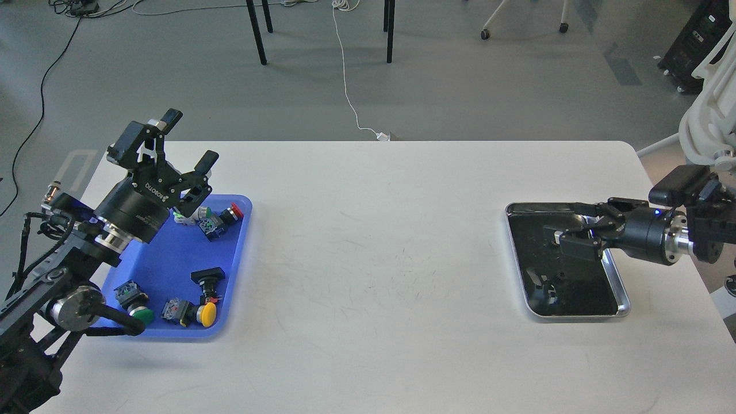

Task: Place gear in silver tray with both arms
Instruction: 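Open the right gripper, release the gear and raise the arm away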

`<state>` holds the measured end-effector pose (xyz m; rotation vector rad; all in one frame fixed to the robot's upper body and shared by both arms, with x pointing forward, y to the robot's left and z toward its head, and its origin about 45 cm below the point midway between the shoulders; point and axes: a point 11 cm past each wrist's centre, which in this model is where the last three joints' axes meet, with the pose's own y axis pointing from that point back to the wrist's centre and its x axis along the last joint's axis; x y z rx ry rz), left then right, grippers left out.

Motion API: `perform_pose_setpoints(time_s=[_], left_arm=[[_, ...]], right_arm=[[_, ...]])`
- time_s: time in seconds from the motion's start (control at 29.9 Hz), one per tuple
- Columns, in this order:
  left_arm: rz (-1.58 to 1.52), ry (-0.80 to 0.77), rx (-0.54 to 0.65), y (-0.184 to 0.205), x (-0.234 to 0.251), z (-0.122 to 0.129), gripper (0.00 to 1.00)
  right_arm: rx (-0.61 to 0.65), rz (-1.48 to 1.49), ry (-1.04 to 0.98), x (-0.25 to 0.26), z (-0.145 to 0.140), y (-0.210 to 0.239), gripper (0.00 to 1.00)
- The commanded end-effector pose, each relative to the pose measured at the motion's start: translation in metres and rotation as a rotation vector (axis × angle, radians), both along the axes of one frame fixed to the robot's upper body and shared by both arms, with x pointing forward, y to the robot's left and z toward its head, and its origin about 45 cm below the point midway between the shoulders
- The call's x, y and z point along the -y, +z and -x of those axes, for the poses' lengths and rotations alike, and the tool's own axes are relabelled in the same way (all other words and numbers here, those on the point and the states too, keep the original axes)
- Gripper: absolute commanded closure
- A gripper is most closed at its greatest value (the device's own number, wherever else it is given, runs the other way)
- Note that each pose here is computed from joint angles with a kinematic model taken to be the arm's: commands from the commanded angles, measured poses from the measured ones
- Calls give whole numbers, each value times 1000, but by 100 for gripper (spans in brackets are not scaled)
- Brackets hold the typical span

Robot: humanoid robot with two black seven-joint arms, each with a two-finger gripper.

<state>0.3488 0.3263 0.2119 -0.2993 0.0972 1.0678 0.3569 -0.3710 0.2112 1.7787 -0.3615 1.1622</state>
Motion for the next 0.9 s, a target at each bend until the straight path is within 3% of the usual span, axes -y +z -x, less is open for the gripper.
perform_pose_setpoints(time_s=[0.0, 0.17, 0.33, 0.57, 0.87], left_arm=[[11, 1, 0, -1, 4, -1, 2], [15, 52, 0, -3, 3, -4, 2], [11, 136, -8, -9, 8, -8, 2], [73, 78, -38, -11, 24, -10, 2], [162, 54, -64, -20, 33, -3, 2]], right_arm=[[62, -252, -183, -16, -22, 16, 4], [37, -686, -521, -28, -42, 21, 4], [-236, -1173, -813, -49, -43, -3, 3], [-540, -1494, -791, -87, -33, -19, 1], [-578, -1583, -795, -106, -37, -22, 1]])
